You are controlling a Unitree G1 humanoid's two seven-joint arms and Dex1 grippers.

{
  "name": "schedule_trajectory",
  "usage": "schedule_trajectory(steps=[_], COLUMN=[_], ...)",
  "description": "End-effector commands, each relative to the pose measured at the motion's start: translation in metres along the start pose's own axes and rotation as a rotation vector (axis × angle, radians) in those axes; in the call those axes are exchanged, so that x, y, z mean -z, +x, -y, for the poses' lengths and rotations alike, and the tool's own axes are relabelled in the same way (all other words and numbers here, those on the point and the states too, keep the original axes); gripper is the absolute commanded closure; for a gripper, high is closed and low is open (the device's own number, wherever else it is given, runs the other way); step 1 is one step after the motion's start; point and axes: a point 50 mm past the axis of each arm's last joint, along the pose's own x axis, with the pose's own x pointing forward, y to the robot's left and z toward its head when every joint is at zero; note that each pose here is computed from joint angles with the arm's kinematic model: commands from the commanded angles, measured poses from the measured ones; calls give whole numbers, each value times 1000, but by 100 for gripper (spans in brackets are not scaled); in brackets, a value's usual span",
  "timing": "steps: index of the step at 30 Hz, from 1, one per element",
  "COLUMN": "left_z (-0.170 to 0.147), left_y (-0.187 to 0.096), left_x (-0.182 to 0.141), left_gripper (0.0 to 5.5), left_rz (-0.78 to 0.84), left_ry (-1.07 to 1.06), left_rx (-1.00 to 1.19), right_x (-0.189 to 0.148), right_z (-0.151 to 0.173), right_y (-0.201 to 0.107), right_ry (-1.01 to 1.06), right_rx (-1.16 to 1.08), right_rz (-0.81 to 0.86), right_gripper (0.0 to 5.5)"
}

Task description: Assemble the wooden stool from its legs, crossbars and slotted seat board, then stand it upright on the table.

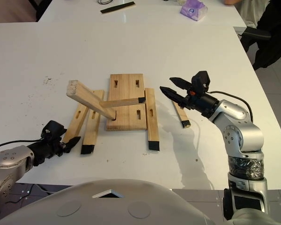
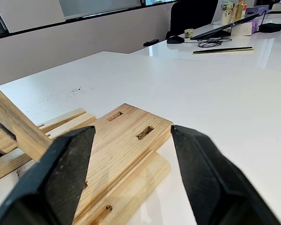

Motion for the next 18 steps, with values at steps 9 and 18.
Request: schedule_trajectory(steps=[9, 18], left_z=[-3, -37], left_y=[24, -21], left_x=[41, -88], left_gripper=[344, 348], left_rz=[-83, 658], left_ry=[-178, -34], left_rx=[14, 45], right_x=[-7, -38], right_z=[3, 22], right_y=[8, 8], right_ry=[-28, 48], right_rx=[-4, 70], right_rz=[19, 185], right_gripper=[252, 252])
